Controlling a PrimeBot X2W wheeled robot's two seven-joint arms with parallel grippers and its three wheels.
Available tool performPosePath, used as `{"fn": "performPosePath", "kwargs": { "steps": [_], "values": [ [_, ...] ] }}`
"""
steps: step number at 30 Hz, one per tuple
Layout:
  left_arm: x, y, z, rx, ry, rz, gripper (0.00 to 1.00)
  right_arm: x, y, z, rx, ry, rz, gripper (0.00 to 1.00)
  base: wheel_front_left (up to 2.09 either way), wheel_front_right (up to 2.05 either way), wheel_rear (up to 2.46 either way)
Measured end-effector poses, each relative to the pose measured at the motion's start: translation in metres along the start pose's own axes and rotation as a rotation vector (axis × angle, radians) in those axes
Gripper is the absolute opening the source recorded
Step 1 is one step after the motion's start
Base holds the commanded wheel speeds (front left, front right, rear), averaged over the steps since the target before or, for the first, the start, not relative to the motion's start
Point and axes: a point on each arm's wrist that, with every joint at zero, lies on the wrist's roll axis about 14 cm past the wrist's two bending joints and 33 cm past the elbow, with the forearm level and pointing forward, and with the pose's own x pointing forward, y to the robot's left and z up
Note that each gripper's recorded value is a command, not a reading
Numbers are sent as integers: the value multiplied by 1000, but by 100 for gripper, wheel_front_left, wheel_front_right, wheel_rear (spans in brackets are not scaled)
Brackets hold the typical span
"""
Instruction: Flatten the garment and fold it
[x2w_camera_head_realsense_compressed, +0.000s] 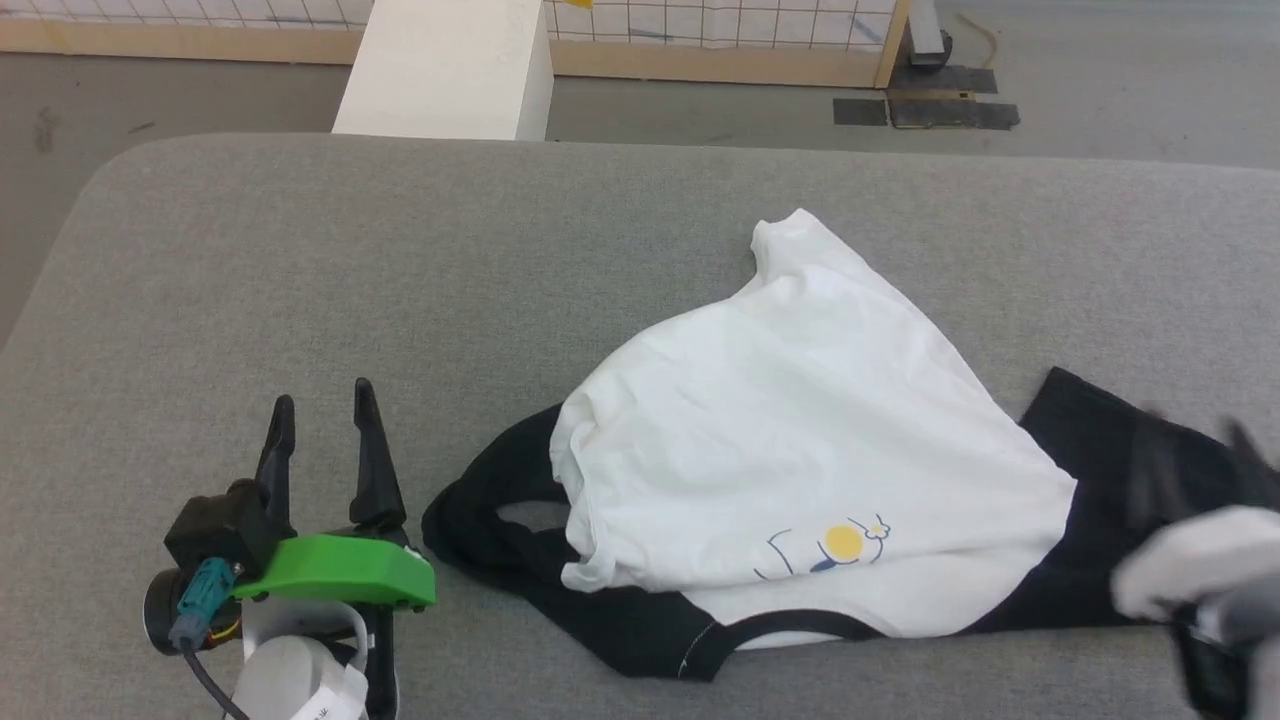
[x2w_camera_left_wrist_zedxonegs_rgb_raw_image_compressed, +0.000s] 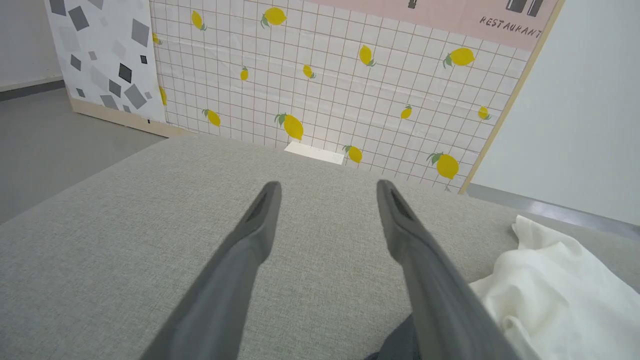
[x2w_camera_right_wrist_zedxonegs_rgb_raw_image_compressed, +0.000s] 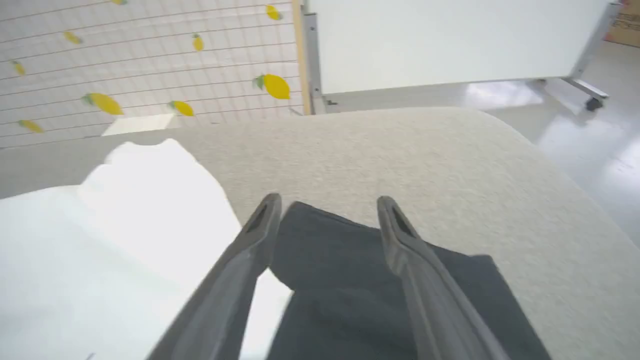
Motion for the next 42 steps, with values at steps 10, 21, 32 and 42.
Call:
{"fn": "performPosePath", "kwargs": {
  "steps": [10, 21, 32, 42],
  "values": [
    [10, -7, 0, 1, -6, -27, 100, 37, 160, -15, -239, 113, 498, 100, 0, 0, 0],
    [22, 2, -2, 19, -7, -12, 100, 69, 185, -94, -528, 568, 604, 47, 0, 0, 0],
    [22, 14, -21, 24, 45, 26, 100, 164, 186, -19, -356, 335, 475, 0, 0, 0, 0],
    [22, 23, -26, 20, 62, 56, 100, 217, 149, 3, -249, 256, 240, 22, 0, 0, 0]
  ]
}}
